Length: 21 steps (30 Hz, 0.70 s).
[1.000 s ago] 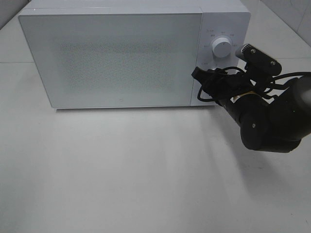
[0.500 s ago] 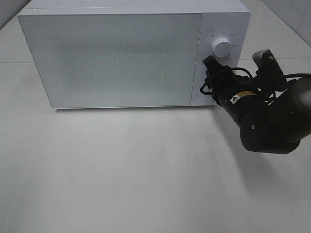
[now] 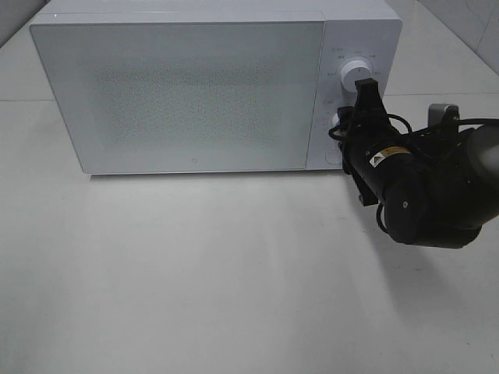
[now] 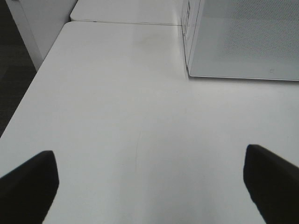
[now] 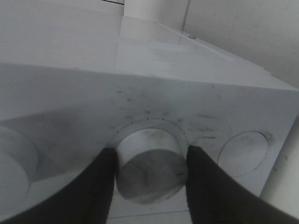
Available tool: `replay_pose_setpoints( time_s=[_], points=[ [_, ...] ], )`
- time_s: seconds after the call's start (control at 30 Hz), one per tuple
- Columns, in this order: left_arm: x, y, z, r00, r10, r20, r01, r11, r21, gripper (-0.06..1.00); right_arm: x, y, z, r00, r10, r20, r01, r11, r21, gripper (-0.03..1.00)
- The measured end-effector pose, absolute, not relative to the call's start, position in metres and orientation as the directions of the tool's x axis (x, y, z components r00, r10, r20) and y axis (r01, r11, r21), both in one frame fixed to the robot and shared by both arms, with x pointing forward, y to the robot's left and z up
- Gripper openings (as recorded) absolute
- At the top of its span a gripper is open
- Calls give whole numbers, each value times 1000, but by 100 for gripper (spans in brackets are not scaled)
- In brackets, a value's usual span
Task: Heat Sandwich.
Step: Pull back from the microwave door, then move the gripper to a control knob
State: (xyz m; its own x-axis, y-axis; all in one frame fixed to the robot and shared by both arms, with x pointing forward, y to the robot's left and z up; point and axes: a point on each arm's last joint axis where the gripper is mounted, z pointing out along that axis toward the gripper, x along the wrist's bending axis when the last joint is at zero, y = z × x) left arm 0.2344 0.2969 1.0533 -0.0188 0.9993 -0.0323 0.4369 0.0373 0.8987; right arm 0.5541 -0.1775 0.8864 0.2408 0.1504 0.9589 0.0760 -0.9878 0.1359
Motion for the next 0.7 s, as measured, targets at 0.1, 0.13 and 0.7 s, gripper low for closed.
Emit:
replay_pose_setpoints(
  time_s=[0.1,0.13,0.7],
  points=[
    [234,297,1053,-19,999,-32,437,37,899,99,554,-178,886,247,63,967,54,-997,51,44],
    [234,297,1053,-19,999,-32,437,37,899,99,554,-178,886,248,39,968,48,-998,28,44],
    [234,297,1053,-19,999,-32,437,37,899,99,554,-177,886,253,-112,961,14,-993,-120,44]
  ],
)
